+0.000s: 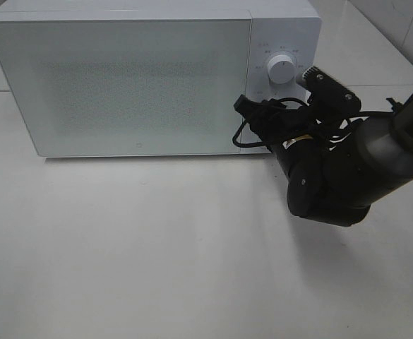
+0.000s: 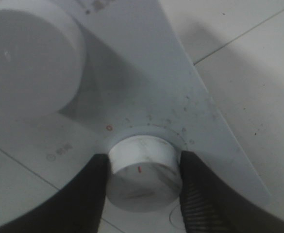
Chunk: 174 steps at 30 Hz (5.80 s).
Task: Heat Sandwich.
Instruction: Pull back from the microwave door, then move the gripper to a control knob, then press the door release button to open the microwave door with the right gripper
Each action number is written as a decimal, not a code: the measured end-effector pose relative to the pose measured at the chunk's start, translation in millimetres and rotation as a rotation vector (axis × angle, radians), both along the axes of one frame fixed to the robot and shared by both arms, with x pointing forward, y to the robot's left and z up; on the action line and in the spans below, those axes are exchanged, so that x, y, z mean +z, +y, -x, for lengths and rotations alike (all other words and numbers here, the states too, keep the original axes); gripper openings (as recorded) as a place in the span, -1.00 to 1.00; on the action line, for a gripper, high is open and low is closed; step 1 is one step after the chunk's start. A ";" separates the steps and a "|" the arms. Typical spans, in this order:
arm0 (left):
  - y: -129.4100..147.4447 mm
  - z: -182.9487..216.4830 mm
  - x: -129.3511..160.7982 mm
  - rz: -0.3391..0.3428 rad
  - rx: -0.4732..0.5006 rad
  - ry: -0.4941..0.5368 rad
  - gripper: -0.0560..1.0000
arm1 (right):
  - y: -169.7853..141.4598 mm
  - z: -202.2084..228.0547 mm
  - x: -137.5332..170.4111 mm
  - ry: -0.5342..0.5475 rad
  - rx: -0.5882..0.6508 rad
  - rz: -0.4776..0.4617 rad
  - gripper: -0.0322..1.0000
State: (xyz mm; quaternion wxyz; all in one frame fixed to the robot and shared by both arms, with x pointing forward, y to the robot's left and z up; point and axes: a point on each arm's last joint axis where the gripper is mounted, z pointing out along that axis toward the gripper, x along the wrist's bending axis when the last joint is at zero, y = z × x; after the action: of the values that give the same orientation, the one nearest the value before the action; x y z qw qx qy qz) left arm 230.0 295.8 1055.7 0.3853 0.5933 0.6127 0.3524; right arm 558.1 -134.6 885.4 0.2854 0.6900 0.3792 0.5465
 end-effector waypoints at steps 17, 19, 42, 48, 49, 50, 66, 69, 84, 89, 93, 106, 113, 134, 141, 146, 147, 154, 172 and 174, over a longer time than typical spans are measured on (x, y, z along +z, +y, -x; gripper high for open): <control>0.0 0.0 0.0 0.000 0.000 0.000 0.91 | -0.4 1.0 0.1 -0.005 -0.153 -0.623 -0.09; 0.0 0.0 0.0 0.000 0.000 0.000 0.91 | -0.5 1.0 0.2 -0.005 -0.169 -0.688 -0.09; 0.0 0.0 0.0 0.000 0.000 0.000 0.91 | -1.0 1.2 0.1 0.000 -0.272 -1.089 -0.09; 0.0 0.0 0.0 0.000 0.000 0.000 0.91 | -0.7 1.1 0.2 0.001 -0.266 -1.077 -0.09; 0.0 0.0 0.0 0.000 0.000 0.000 0.91 | -0.7 1.1 0.2 0.001 -0.266 -1.077 -0.09; 0.0 0.0 0.0 0.000 0.000 0.000 0.91 | -0.7 1.1 0.2 0.001 -0.266 -1.077 -0.09; 0.0 0.0 0.0 0.000 0.000 0.000 0.91 | -1.9 2.0 -0.3 -0.005 -0.254 -1.007 0.27; 0.0 0.0 0.0 0.000 0.000 0.000 0.91 | -2.2 2.4 -0.7 -0.004 -0.254 -1.002 0.38; 0.0 0.0 0.0 0.000 0.000 0.000 0.91 | 1.0 3.8 0.9 -0.009 -0.201 -0.985 0.49; 0.0 0.0 0.0 0.000 0.000 0.000 0.91 | 1.6 7.6 4.7 0.001 -0.134 -0.960 0.50; 0.0 0.0 0.0 0.000 0.000 0.000 0.91 | -4.1 18.9 7.4 0.024 -0.108 -0.937 0.51; 0.0 0.0 0.0 0.000 0.000 0.000 0.91 | -24.1 65.0 20.3 0.157 -0.024 -0.823 0.51; 0.0 0.0 0.0 0.000 0.000 0.000 0.91 | -23.6 84.4 33.6 0.320 0.103 -0.574 0.51; 0.0 0.0 0.0 0.000 0.000 0.000 0.91 | -11.6 114.3 78.5 0.652 0.702 0.282 0.51; 0.0 0.0 0.0 0.000 0.000 0.000 0.91 | -19.3 127.0 89.2 0.719 0.808 0.434 0.51; 0.0 0.0 0.0 0.000 0.000 0.000 0.91 | -29.0 138.8 106.9 0.704 0.834 0.494 0.51; 0.0 0.0 0.0 0.000 0.000 0.000 0.91 | -31.7 141.9 111.2 0.698 0.839 0.506 0.51; 0.0 0.0 0.0 0.000 0.000 0.000 0.91 | -55.7 171.3 143.6 0.659 0.853 0.579 0.51; 0.0 0.0 0.0 0.000 0.000 0.000 0.91 | -113.6 243.1 190.8 0.487 0.807 0.629 0.51; 0.0 0.0 0.0 0.000 0.000 0.000 0.91 | -116.7 245.7 192.1 0.478 0.794 0.625 0.51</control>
State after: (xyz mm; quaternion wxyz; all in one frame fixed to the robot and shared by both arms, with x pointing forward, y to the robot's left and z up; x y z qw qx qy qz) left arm 230.0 295.8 1055.7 0.3853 0.5933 0.6127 0.3524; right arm 312.4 -251.3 1077.5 0.1547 0.4817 0.8080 0.3019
